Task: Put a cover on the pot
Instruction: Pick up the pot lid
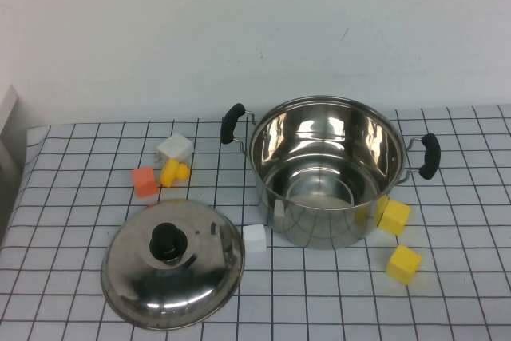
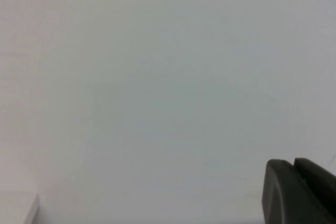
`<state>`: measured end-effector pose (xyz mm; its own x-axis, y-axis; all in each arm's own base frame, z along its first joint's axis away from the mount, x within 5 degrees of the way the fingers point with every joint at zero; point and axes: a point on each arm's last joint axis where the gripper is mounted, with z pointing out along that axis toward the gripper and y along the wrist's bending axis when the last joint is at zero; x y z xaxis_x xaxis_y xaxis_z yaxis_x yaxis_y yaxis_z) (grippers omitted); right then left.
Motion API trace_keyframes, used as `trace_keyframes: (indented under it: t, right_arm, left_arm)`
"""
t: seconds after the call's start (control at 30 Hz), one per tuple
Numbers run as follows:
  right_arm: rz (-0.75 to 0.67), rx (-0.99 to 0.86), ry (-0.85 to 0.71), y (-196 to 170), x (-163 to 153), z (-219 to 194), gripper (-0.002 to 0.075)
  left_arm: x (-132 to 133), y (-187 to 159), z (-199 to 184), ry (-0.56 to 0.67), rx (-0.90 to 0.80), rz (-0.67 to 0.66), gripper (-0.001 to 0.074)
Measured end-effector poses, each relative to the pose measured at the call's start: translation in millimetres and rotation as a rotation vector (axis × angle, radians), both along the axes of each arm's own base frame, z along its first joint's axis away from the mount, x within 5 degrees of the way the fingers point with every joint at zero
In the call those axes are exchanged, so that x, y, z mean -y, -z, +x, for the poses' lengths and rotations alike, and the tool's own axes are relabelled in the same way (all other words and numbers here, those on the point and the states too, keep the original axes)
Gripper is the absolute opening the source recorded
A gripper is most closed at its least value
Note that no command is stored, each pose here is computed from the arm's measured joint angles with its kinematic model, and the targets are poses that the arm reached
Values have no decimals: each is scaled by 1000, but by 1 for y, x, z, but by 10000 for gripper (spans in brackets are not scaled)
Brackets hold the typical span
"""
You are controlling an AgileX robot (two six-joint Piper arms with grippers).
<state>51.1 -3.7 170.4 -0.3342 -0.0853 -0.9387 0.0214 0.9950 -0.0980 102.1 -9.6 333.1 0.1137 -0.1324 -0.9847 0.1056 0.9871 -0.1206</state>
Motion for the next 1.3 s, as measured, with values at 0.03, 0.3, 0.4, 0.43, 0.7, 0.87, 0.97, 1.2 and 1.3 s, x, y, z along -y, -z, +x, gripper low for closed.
trace_keyframes:
  t: [0.03, 0.3, 0.4, 0.43, 0.7, 0.87, 0.97, 1.2, 1.3]
  right_arm:
    - [0, 0, 0, 0, 0, 0, 9]
    - [0, 0, 0, 0, 0, 0, 9]
    - [0, 0, 0, 0, 0, 0, 9]
    - [0, 0, 0, 0, 0, 0, 9]
    - [0, 0, 0, 0, 0, 0, 9]
    - [0, 0, 0, 0, 0, 0, 9]
    - [0, 0, 0, 0, 0, 0, 9]
    - [0, 0, 0, 0, 0, 0, 9]
    - [0, 0, 0, 0, 0, 0, 9]
  left_arm:
    - [0, 1, 8, -9, -11, -11, -1]
    - [2, 37, 76, -69, -199, -92, -1]
    - [2, 59, 101, -100, -270, -119, -1]
    - [2, 67, 109, -112, -286, -126, -1]
    - [16, 118, 154, -17, -306, -75, -1]
    - [33, 141, 164, 152, -332, 10, 8]
    - [38, 154, 167, 206, -356, 34, 84]
    - [47, 173, 174, 310, -333, 59, 489]
    - [50, 190, 176, 333, -382, 65, 564]
